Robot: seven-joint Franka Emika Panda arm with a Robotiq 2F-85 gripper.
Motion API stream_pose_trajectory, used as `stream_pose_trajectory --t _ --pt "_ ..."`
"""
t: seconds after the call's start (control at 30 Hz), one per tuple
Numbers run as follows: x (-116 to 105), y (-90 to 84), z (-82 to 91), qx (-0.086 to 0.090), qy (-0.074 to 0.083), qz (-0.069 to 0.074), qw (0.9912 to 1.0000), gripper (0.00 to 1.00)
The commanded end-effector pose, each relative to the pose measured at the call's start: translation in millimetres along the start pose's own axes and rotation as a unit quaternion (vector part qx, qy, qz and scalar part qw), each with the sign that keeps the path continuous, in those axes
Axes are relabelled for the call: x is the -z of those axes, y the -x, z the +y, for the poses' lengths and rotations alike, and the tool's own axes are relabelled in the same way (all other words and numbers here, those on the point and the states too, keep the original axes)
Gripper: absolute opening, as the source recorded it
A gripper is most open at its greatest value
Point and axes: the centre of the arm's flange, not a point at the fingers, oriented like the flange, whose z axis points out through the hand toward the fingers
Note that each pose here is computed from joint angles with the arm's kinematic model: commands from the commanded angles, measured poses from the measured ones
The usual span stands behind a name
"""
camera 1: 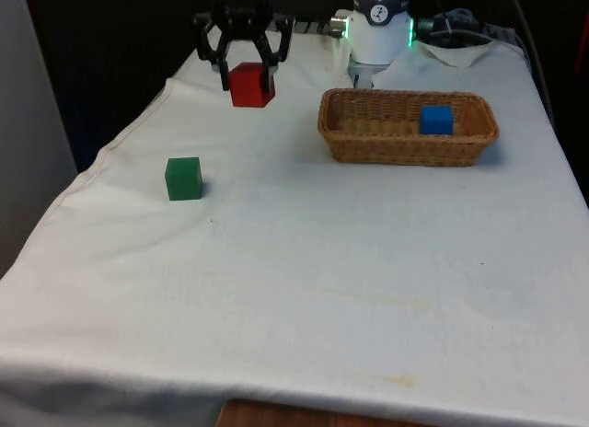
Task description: Pick up exactly two blocks and place them into the basket.
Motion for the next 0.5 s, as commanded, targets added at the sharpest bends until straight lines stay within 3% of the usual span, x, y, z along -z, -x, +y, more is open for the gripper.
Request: stream_pose_trajectory --t 0.0,0.03,0.27,0.3,0.33,0.47 --pt "4.1 5.3 -0.5 -0.001 0.004 -0.001 0.99999 0.09" --pt "1.8 2.2 -1.0 0.001 -0.001 0.000 1.00000 0.09" --pt "5.2 25.6 -6.0 0.002 0.004 -0.009 0.99995 0.09" --pt "5.6 24.0 -6.4 0.003 -0.004 -0.009 0.99995 0.09" --pt "5.0 28.1 -6.1 0.003 0.005 -0.011 0.99992 0.09" --pt "5.7 38.9 -9.1 0.007 0.012 -0.016 0.99977 0.09"
